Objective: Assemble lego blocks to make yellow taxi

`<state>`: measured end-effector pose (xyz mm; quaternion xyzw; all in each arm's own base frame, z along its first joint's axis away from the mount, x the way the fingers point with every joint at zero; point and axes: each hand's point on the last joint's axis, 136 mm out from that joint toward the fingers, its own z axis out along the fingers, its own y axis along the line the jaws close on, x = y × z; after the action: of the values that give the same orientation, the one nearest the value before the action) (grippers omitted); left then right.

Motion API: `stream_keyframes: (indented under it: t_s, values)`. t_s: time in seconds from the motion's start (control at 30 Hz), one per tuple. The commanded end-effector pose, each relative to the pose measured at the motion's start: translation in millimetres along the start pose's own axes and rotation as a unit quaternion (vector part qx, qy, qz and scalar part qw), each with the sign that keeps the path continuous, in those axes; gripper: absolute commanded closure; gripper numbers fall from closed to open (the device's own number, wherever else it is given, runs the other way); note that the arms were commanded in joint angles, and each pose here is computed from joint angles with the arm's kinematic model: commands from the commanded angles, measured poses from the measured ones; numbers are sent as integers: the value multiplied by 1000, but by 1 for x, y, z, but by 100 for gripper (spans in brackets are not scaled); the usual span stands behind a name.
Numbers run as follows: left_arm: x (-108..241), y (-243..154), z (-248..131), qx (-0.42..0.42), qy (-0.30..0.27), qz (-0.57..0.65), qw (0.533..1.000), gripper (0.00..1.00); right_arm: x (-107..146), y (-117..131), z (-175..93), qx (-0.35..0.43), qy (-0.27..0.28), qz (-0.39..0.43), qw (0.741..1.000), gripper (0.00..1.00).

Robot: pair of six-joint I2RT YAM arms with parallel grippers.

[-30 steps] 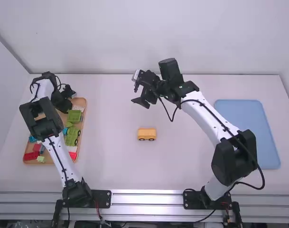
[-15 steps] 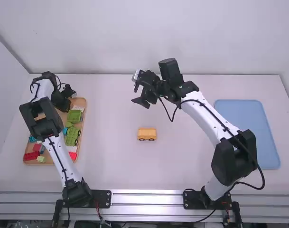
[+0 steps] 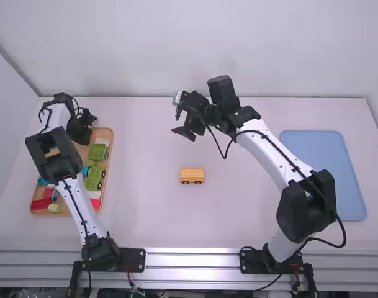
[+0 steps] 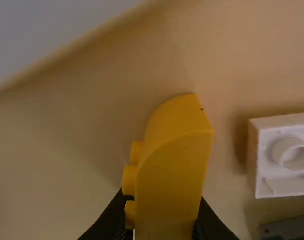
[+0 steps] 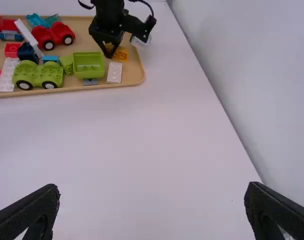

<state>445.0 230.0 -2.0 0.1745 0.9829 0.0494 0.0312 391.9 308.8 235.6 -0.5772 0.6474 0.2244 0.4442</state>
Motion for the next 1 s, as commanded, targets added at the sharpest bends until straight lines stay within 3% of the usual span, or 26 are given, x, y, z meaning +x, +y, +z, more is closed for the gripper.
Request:
stream_keyframes:
  t_s: [0.0, 0.17, 0.3, 0.47, 0.6, 0.8, 0.97]
  values:
    - [-4, 8, -52, -29, -34, -36, 998, 90, 4, -1, 4, -4, 0, 4, 1000, 1]
    - [-18, -4, -109, -15, -105, -28, 994, 98, 3, -7, 4, 10, 0, 20, 1000, 1]
    - [-20, -10, -147, -41, -147, -46, 987, 98, 11, -13, 3, 18, 7, 52, 998, 1]
    - [-21, -34, -167, -71, -187, -33, 979, 98, 25, -17, 8, 6, 8, 100, 995, 2]
    - [-22, -70, -181, -94, -246, -18, 964, 97, 27, -20, 14, -35, -34, 143, 989, 1]
    - [-53, -169, -192, -52, -392, 84, 915, 98, 20, -15, 11, -124, -114, 177, 970, 1]
    - [-77, -261, -196, -27, -480, 152, 863, 98, 31, -9, 19, -150, -116, 190, 963, 1]
